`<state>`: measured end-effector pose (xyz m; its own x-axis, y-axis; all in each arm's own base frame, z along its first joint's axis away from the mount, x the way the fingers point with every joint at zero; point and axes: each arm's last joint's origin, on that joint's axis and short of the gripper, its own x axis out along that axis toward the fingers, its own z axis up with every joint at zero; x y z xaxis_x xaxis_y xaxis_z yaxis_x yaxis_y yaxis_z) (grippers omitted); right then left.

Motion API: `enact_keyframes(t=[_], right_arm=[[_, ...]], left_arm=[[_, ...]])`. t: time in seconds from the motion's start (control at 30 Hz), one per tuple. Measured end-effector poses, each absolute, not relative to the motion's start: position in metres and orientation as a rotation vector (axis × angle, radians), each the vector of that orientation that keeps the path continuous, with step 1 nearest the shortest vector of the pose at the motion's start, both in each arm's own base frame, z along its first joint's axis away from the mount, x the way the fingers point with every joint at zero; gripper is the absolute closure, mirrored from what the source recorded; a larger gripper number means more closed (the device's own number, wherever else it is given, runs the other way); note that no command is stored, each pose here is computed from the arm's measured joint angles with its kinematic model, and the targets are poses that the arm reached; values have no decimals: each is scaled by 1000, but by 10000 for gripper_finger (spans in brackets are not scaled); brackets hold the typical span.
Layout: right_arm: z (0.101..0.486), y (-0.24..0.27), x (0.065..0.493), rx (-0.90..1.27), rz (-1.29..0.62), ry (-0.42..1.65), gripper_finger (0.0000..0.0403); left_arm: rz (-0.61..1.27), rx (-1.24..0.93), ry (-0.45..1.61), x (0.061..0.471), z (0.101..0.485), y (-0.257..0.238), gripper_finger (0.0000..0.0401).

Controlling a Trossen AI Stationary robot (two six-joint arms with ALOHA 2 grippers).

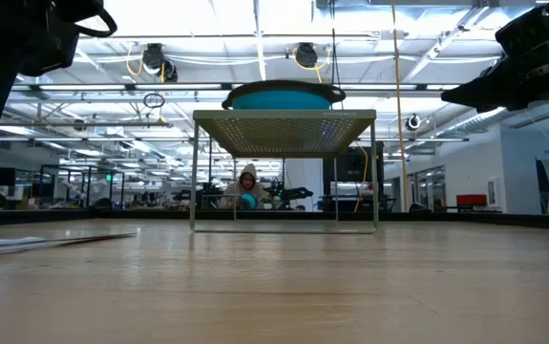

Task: Pick & Place Fruit
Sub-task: Put the table knife on the shelf

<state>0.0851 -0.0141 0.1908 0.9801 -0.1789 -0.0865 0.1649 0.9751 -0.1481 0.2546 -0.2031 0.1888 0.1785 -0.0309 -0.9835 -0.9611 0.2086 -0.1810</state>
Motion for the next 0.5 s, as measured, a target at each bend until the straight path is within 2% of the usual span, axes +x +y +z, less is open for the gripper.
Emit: enact_keyframes(t=[0.5], right_arm=[[190,-14,85,-138,-173,103,403]], left_arm=[[921,-1139,1169,263,189,-192,169]])
